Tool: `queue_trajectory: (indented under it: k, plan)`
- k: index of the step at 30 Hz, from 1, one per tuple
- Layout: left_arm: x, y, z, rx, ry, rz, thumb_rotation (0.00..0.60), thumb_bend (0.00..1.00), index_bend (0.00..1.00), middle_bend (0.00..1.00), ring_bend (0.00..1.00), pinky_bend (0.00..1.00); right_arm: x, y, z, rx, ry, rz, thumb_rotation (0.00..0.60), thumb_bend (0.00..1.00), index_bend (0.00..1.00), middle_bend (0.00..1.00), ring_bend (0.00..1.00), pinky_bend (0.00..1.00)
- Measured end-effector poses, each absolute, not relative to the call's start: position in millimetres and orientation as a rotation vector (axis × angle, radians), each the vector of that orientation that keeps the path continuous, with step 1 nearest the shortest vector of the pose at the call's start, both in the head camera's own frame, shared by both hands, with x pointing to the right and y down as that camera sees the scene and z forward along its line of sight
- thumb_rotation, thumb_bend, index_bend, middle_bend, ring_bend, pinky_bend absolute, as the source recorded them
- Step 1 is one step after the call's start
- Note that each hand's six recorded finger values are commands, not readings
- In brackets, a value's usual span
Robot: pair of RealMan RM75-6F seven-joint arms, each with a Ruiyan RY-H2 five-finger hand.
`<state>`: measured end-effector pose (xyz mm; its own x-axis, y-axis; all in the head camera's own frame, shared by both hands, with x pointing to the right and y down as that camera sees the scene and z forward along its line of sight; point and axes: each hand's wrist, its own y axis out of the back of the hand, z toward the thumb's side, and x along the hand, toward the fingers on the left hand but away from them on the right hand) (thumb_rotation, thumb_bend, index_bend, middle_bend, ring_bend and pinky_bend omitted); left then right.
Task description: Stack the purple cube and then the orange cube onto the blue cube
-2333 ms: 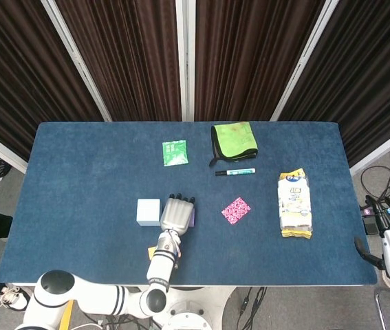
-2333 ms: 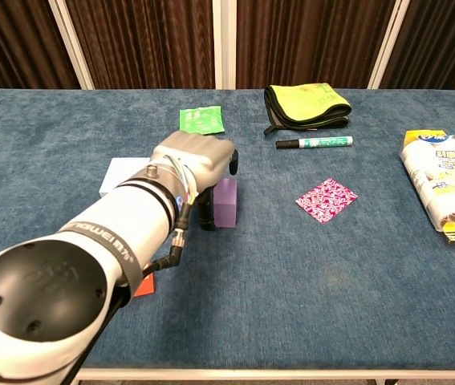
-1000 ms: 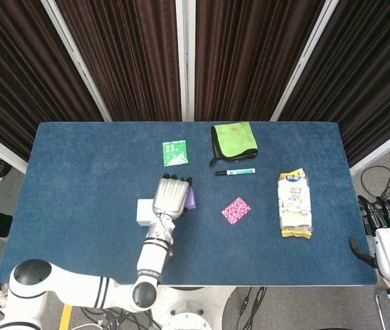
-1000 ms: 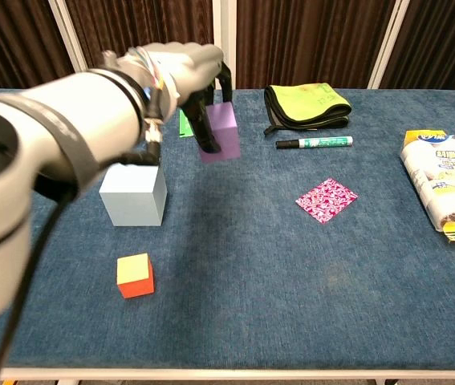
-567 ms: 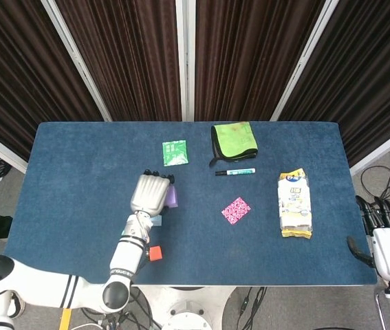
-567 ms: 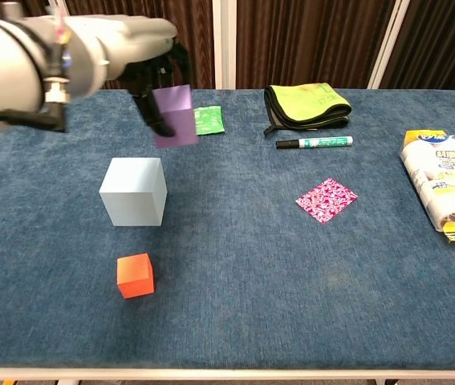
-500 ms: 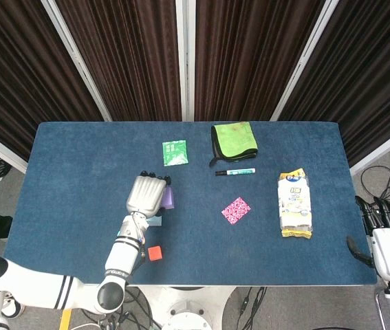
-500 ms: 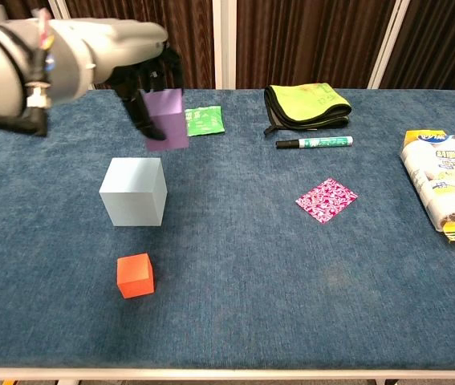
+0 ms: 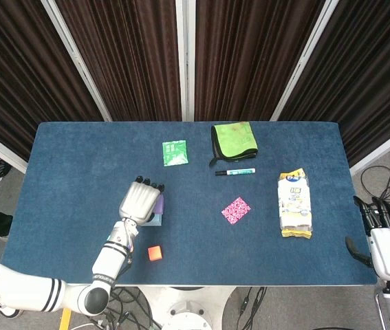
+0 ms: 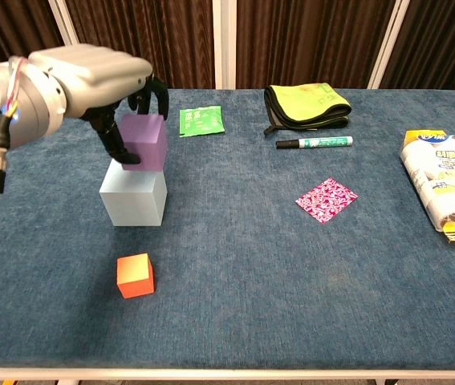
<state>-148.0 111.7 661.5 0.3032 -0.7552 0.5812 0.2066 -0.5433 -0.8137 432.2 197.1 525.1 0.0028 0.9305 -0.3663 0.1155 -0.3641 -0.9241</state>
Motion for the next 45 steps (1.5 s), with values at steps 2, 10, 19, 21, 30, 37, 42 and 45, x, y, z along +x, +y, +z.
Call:
queue_trajectory:
  k: [2,10,19,21,30,37,42,45]
  plan:
    - [-151,111,664,-1.689,0.493,-1.384,0.600,0.28,0.40,0.63,0.34,0.27,433,197,525,-1.566,-1.111,1.439,0.600,0.27,0.00,0.16,0.00,0.00]
    - [-160,111,669,-1.725,0.508,-1.438,0.600,0.28,0.40,0.63,0.34,0.27,432,195,526,-1.572,-1.103,1.444,0.600,0.27,0.00,0.16,0.00,0.00]
    - [-158,112,668,-1.744,0.498,-1.436,0.600,0.28,0.40,0.63,0.34,0.27,433,196,526,-1.567,-1.108,1.441,0.600,0.27,0.00,0.16,0.00,0.00]
    - [-158,112,668,-1.739,0.492,-1.431,0.600,0.28,0.40,0.63,0.34,0.27,433,196,526,-1.567,-1.107,1.442,0.600,0.27,0.00,0.16,0.00,0.00]
    - [-159,115,671,-1.728,0.479,-1.409,0.600,0.28,0.40,0.63,0.34,0.27,433,195,526,-1.565,-1.107,1.445,0.600,0.27,0.00,0.16,0.00,0.00]
    - [-160,115,671,-1.757,0.492,-1.426,0.600,0.28,0.40,0.63,0.34,0.27,432,194,525,-1.569,-1.109,1.443,0.600,0.27,0.00,0.16,0.00,0.00]
    - [-163,115,674,-1.763,0.489,-1.440,0.600,0.29,0.40,0.63,0.34,0.27,434,194,525,-1.563,-1.114,1.446,0.600,0.27,0.00,0.16,0.00,0.00]
    - [-164,115,675,-1.770,0.492,-1.447,0.600,0.28,0.40,0.63,0.34,0.27,435,195,525,-1.561,-1.116,1.448,0.600,0.27,0.00,0.16,0.00,0.00]
